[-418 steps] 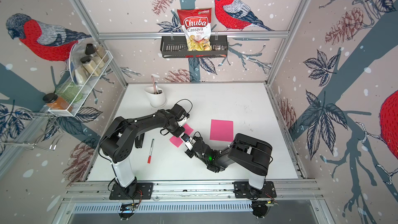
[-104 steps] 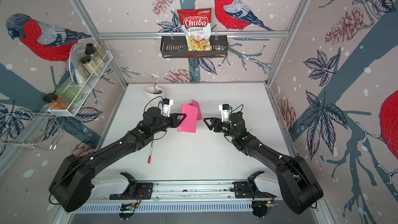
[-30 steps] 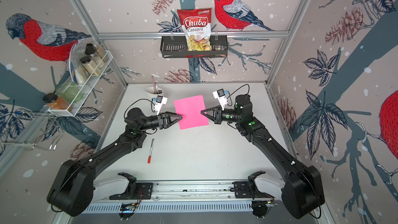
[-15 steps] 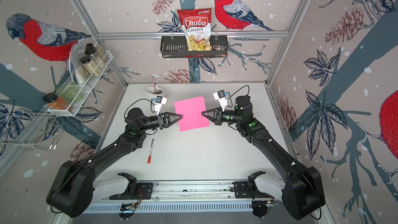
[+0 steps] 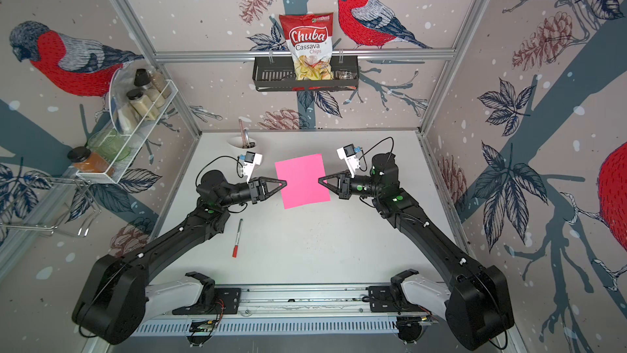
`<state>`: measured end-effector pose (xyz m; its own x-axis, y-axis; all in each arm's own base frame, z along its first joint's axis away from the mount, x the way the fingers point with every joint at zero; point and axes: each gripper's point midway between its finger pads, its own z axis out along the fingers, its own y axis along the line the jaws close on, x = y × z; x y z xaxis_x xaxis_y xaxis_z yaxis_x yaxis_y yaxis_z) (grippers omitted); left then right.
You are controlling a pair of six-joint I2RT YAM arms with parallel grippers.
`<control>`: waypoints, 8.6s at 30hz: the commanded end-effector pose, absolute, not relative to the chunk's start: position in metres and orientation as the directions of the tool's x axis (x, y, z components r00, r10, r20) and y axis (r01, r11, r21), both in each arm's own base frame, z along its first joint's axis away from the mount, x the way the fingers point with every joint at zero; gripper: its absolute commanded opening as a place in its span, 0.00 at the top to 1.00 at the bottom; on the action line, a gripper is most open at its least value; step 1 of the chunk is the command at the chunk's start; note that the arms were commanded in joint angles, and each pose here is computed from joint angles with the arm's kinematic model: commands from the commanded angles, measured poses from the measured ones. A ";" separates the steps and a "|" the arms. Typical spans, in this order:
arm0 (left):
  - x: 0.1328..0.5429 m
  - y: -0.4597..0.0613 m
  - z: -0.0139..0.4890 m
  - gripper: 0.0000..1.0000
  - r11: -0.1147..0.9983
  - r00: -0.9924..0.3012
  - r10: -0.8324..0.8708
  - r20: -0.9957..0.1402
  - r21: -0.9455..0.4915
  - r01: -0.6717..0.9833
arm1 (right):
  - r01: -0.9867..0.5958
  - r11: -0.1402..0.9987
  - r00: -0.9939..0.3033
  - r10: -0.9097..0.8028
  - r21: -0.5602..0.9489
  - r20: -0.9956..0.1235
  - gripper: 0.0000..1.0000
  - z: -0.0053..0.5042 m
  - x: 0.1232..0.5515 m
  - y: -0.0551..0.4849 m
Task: Fold the square paper along the opposite sides
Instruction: Pick up the paper from the center of the board, then fold the paper, then smooth out the paper at the center of the board.
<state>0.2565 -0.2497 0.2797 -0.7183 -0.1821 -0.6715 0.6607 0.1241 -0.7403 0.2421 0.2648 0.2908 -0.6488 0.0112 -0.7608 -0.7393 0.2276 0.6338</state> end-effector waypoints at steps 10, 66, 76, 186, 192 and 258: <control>0.258 -0.246 0.289 1.00 0.227 -0.638 -0.124 -0.760 -0.648 0.727 | -0.744 0.306 -0.601 0.082 0.594 -0.795 0.60 0.292 0.262 0.250; 0.209 -0.272 0.319 1.00 -0.008 -0.574 -0.008 -0.819 -0.573 0.819 | -0.875 -0.055 -0.481 -0.030 0.482 -0.876 0.36 0.300 0.205 0.329; 0.200 -0.270 0.330 0.87 -0.071 -0.562 -0.021 -0.827 -0.559 0.826 | -0.877 -0.110 -0.467 -0.027 0.467 -0.884 0.67 0.311 0.193 0.328; 0.199 -0.263 0.351 0.80 -0.136 -0.561 -0.117 -0.820 -0.546 0.827 | -0.854 -0.163 -0.487 -0.080 0.494 -0.870 0.75 0.326 0.186 0.341; 0.200 -0.263 0.349 0.82 -0.131 -0.564 -0.116 -0.817 -0.551 0.824 | -0.854 -0.162 -0.489 -0.077 0.495 -0.869 0.74 0.327 0.186 0.341; 0.210 -0.261 0.378 1.00 -0.042 -0.500 -0.215 -0.839 -0.503 0.863 | -0.866 -0.107 -0.499 0.207 0.488 -0.841 0.10 0.379 0.214 0.324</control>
<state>0.2064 -0.2636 0.3607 -0.5397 -0.1557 -0.8273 0.8407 -0.0491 -0.5392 0.2107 0.3186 0.3938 -0.5158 0.2220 -0.8274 -0.8563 -0.1617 0.4905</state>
